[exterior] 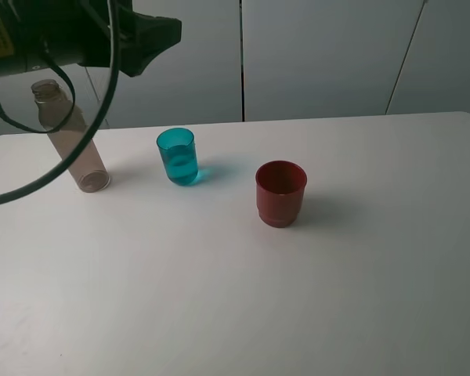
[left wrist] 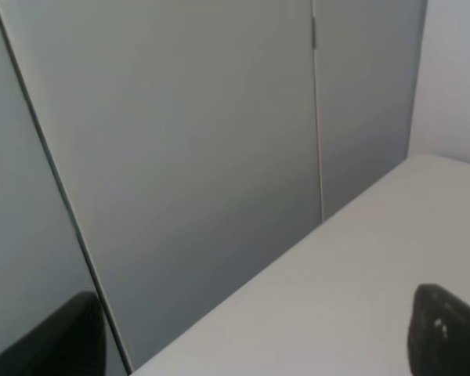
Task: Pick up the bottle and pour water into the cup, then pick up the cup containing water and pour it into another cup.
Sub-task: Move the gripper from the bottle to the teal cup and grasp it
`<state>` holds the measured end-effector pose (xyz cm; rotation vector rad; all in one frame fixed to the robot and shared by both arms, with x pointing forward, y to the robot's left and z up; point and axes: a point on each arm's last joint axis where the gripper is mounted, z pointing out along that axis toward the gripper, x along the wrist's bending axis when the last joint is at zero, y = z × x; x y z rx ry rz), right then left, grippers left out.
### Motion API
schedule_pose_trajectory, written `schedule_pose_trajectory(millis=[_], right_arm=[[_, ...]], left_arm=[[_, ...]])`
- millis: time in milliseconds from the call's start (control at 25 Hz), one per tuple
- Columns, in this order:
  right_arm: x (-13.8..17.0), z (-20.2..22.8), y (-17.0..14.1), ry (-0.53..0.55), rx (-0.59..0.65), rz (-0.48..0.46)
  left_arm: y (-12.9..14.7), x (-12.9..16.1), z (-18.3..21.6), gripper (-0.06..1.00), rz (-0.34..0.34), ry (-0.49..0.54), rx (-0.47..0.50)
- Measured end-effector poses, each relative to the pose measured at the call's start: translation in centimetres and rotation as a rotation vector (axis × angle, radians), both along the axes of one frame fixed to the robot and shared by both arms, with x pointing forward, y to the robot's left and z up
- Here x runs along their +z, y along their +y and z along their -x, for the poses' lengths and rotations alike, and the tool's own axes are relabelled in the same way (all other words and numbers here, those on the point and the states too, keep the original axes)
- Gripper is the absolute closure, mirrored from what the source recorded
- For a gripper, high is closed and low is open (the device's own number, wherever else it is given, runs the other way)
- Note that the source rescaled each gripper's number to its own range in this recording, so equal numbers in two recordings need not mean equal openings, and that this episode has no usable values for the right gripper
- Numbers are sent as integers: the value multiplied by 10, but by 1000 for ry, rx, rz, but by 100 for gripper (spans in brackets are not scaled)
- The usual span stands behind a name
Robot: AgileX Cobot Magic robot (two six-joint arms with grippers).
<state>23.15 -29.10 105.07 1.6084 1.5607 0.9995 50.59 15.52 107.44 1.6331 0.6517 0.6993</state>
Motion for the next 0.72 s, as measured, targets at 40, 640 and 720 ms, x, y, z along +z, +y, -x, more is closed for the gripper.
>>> schedule_pose_trajectory(millis=[40,640,720], right_arm=[[0,0,0,0,0,0],[0,0,0,0,-3,-5],[0,0,0,0,-3,-5]], left_arm=[[-2,-4,-1,0,-4,20,3],[20,-108,4,0,-55,200,261],[25,-120,7,0,-56,205,286]])
